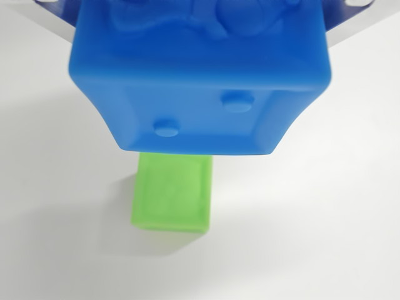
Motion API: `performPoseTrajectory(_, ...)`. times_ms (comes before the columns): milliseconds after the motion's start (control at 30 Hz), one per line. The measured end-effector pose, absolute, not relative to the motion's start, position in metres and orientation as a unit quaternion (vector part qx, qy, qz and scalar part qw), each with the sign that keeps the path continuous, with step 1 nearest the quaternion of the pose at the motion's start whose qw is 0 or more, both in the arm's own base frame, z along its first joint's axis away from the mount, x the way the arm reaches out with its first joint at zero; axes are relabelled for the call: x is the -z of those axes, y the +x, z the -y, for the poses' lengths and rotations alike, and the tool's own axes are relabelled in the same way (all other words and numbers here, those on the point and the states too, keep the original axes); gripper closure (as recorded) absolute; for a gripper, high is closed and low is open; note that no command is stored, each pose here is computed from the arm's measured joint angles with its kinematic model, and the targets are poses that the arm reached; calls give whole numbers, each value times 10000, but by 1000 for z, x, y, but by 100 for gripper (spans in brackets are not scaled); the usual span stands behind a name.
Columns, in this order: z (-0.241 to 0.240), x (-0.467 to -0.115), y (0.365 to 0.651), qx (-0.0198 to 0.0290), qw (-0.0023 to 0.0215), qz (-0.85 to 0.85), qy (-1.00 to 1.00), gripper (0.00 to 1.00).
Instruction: Stack cube
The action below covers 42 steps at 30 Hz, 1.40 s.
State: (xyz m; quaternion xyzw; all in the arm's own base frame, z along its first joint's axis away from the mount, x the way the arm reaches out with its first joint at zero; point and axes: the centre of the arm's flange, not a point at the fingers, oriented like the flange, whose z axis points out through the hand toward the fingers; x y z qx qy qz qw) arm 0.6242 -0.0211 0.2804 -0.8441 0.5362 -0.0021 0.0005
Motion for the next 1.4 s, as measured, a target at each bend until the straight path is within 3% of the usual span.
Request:
performPoseTrajectory(533,42,-282,640,12,2,-5333,-8459,100)
performPoseTrajectory(800,42,-254,640,-29,-4,-5331,-8460,100)
performPoseTrajectory(1400,42,-208,640,-30,10,-5328,-8462,100)
